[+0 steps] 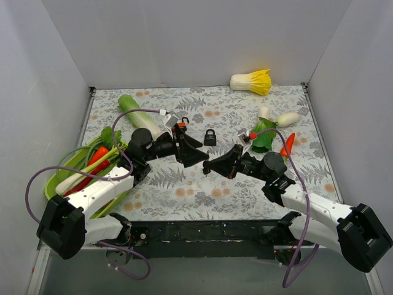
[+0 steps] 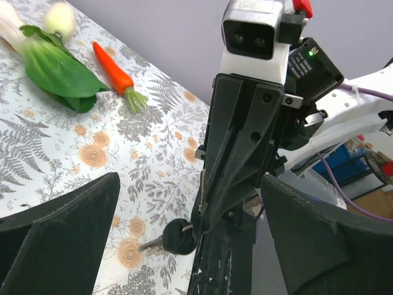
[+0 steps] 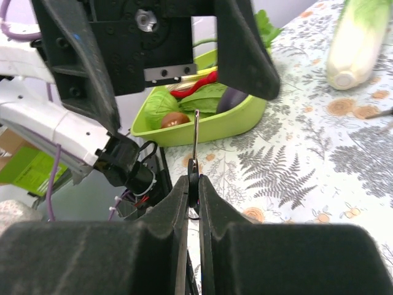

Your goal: Unlock with the key

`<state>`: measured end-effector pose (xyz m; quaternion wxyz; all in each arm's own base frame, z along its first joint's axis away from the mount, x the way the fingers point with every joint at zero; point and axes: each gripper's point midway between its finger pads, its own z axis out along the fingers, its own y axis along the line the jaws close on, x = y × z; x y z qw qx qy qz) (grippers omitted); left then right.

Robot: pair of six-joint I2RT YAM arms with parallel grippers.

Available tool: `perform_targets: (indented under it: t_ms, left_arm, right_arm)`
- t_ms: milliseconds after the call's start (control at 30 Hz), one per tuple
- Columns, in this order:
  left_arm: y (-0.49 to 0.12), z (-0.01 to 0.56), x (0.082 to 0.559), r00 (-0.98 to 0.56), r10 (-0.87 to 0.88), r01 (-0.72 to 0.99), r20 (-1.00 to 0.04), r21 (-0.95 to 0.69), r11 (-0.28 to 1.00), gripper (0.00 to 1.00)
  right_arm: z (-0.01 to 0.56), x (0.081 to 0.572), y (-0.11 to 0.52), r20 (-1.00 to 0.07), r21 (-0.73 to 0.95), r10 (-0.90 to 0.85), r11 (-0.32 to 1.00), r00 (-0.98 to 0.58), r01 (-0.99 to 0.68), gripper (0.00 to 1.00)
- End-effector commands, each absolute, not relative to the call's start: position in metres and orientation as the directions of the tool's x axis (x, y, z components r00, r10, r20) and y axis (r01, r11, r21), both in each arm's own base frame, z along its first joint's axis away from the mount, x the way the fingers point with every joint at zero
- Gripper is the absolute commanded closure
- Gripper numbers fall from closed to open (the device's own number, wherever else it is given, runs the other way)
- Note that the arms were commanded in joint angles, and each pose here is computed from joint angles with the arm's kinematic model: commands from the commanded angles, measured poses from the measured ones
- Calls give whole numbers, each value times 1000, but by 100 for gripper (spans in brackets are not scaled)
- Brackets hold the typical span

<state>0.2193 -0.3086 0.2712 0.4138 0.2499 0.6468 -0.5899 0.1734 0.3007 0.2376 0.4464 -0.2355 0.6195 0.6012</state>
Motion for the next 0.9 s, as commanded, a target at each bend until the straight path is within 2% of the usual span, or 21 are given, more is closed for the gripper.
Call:
perform_targets:
  t_ms: [0, 133, 233, 267, 333, 467, 500, 567, 633, 733, 867]
  left_arm:
    - [-296, 282, 228, -460, -219, 824, -860, -506, 257, 2]
    - [-296, 271, 244, -492, -218, 775, -843, -538, 331, 2]
    - [-295, 247, 274, -561, -212, 672, -800, -589, 449, 2]
    - [-294, 223, 285, -608, -194, 608, -770, -608, 510, 2]
    - [-296, 221, 301, -626, -196, 564, -755, -611, 555, 2]
    - [-302, 185, 323, -718, -151, 446, -679, -616, 649, 12]
    - [-301, 163, 330, -744, -134, 399, -655, -596, 697, 12]
    - [-311, 159, 333, -750, -88, 389, -656, -545, 743, 13]
    - [-322, 149, 344, -716, -14, 400, -698, -427, 811, 12]
    - [-321, 113, 350, -725, 108, 379, -681, -263, 887, 8]
    - [-320, 94, 368, -750, 185, 356, -635, -152, 922, 4]
  right_arm:
    - [240, 194, 282, -846, 519, 311, 291, -434, -804, 99]
    - [229, 209, 261, -849, 525, 312, 402, -427, -750, 99]
    - [225, 222, 237, -850, 526, 335, 478, -407, -704, 99]
    - [231, 221, 231, -854, 518, 348, 484, -388, -705, 99]
    - [227, 224, 222, -853, 521, 347, 518, -391, -678, 99]
    - [227, 220, 212, -864, 503, 338, 554, -373, -663, 99]
    - [226, 220, 211, -864, 504, 338, 561, -374, -657, 99]
    - [222, 218, 207, -864, 504, 331, 574, -379, -645, 99]
    - [219, 216, 205, -864, 503, 329, 580, -380, -641, 99]
    - [220, 211, 201, -871, 491, 326, 589, -367, -642, 99]
    - [223, 206, 193, -885, 465, 319, 609, -338, -642, 99]
